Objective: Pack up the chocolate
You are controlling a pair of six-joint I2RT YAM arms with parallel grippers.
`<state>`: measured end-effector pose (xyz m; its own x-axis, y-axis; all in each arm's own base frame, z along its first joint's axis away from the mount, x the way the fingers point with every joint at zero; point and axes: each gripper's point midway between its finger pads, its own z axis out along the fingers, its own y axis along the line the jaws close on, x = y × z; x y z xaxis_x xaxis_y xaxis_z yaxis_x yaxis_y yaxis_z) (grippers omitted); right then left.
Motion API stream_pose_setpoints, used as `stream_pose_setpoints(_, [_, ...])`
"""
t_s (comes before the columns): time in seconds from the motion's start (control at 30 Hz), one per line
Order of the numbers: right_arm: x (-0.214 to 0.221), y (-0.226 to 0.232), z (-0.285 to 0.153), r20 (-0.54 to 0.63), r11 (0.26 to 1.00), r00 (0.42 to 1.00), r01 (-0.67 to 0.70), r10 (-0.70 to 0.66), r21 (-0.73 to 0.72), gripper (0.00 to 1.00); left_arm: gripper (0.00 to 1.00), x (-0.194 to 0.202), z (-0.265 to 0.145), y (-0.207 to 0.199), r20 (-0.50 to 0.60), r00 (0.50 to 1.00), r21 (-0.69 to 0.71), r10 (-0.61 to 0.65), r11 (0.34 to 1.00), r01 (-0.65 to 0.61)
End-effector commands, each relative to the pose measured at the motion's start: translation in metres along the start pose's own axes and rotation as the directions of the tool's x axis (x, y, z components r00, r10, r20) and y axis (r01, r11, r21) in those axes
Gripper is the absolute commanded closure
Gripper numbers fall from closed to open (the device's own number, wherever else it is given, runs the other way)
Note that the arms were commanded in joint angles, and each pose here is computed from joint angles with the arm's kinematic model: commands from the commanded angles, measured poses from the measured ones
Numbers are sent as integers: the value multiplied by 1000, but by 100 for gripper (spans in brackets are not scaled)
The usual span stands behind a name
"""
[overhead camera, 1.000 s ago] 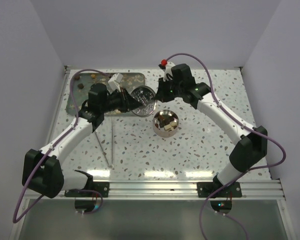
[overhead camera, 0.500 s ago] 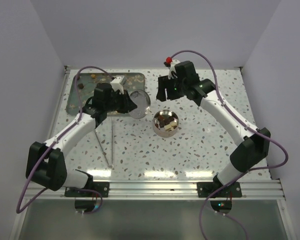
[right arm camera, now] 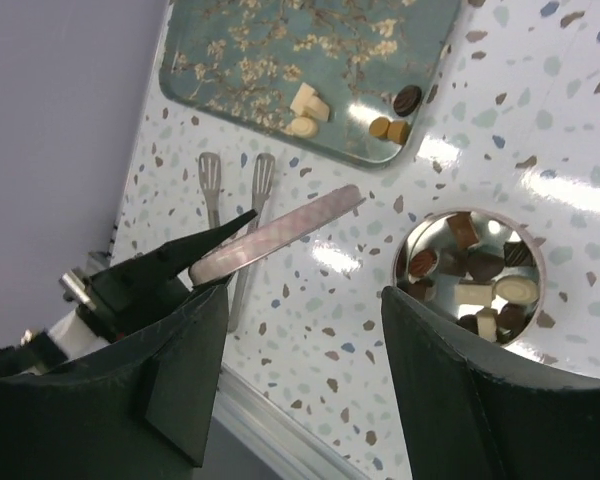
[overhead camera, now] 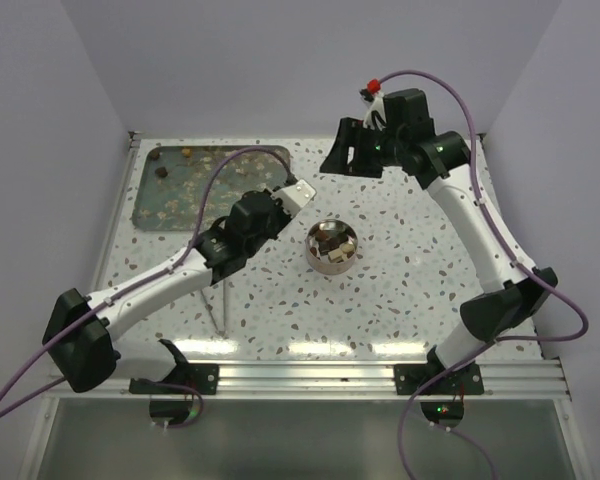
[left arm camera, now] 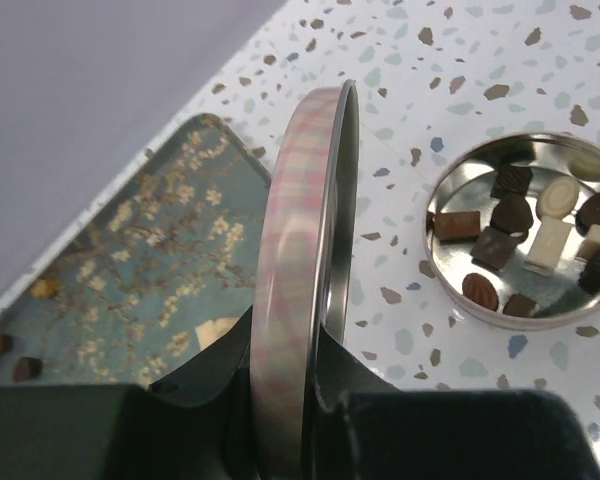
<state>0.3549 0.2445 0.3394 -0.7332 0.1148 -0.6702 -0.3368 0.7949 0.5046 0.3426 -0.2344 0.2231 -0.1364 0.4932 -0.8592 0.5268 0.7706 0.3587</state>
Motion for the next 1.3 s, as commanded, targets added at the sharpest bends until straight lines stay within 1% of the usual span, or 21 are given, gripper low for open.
stream_pose_setpoints(0.0, [29, -4, 8, -151, 990, 979, -138, 134, -17, 34, 100, -38, -14, 16, 96, 979, -186, 181, 969, -161])
stream_pose_setpoints(0.1, [41, -4, 12, -190, 985, 969, -168, 160, -28, 36, 100, -48, -18, 14, 113, 964, -237, 241, 949, -209])
stream_pose_setpoints(0.13, [39, -2, 11, -175, 984, 970, -176, 167, -40, 36, 100, -51, -20, 8, 119, 958, -238, 260, 944, -226])
stream_pose_setpoints(0.23, [47, -5, 16, -194, 978, 962, -205, 195, -33, 35, 100, -55, -25, 3, 136, 943, -272, 304, 927, -260])
stream_pose_setpoints(0.37, [61, -10, 20, -227, 971, 948, -237, 225, -25, 35, 100, -60, -32, 2, 152, 929, -313, 336, 908, -277])
stream_pose_setpoints(0.57, [68, -5, 26, -222, 953, 936, -294, 272, -72, 35, 100, -64, -40, -13, 178, 914, -315, 364, 901, -298])
stream_pose_setpoints(0.7, [60, -2, 20, -167, 947, 942, -307, 290, -91, 36, 100, -56, -36, -20, 149, 919, -300, 364, 903, -309])
stream_pose_setpoints(0.93, [45, -1, -2, -103, 950, 951, -302, 293, -81, 35, 100, -40, -34, -17, 86, 933, -333, 351, 893, -305])
stream_pose_setpoints(1.07, [44, 1, -1, -105, 944, 946, -318, 308, -94, 35, 100, -43, -37, -19, 104, 931, -330, 349, 895, -298])
stream_pose_setpoints(1.2, [36, 9, 5, -90, 924, 936, -351, 341, -154, 35, 100, -45, -34, -26, 105, 923, -317, 370, 892, -322])
stream_pose_setpoints(1.27, [37, 9, 9, -94, 919, 932, -361, 350, -161, 35, 100, -47, -34, -29, 112, 920, -316, 375, 891, -325])
